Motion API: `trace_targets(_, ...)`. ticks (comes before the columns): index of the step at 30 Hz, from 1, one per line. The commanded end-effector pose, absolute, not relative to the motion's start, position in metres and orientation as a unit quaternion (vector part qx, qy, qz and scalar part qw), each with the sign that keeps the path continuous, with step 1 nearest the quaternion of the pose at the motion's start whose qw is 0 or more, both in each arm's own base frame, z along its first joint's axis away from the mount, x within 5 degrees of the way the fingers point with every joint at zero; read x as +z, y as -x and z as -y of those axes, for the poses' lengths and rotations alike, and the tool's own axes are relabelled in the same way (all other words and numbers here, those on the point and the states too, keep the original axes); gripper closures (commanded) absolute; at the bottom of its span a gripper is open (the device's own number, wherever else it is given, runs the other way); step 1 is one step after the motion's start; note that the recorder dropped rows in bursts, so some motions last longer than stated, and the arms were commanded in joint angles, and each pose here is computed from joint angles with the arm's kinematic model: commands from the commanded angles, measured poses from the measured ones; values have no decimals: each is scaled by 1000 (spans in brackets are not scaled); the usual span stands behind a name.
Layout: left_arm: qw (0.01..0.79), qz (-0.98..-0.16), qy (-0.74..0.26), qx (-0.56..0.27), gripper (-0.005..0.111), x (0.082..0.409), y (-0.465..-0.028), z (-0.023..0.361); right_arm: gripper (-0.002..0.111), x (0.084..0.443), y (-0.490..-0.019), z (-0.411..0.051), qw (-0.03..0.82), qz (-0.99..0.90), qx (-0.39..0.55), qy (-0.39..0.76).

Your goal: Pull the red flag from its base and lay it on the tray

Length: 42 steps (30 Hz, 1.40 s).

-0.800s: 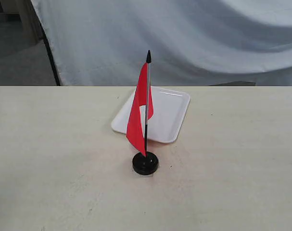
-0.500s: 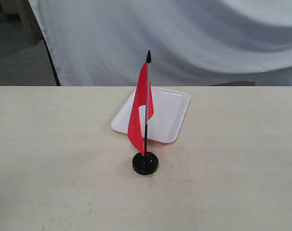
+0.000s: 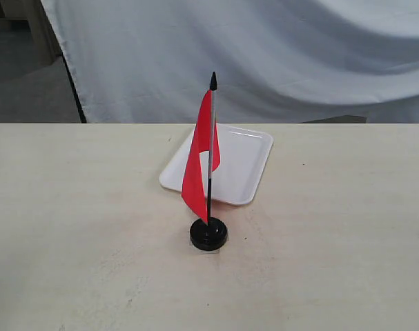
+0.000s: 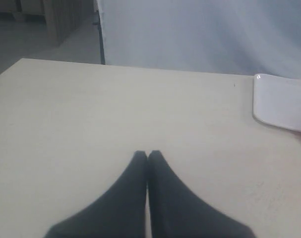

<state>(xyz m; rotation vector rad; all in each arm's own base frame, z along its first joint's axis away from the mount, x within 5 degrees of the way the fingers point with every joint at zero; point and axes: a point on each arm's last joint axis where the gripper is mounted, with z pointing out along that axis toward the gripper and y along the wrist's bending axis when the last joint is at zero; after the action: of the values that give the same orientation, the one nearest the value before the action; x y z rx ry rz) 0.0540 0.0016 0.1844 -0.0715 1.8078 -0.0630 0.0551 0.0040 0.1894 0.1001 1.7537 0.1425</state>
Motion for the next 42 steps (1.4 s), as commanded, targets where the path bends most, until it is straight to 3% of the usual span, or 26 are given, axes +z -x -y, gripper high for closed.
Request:
trace_targets(1, 618, -785, 28, -28, 107, 184, -54, -1, 109, 195, -56, -3, 664, -744, 58, -45)
trace_targets(9, 618, -785, 28, -28, 107, 184, -54, -1, 109, 237, -51, 5, 819, -569, 40, -63)
trace_targets(14, 618, -785, 28, -28, 107, 184, -54, -1, 109, 252, -43, 8, 868, -486, 60, -84)
trace_targets(21, 618, -785, 28, -28, 107, 184, -54, -1, 109, 254, -42, 8, 847, -448, 228, -174)
trace_targets(32, 618, -785, 28, -28, 107, 184, -54, -1, 109, 258, -62, -13, 856, -492, 159, -10)
trace_targets(42, 618, -785, 28, -28, 107, 184, -54, -1, 109, 225, -149, -31, 751, -633, 156, 100)
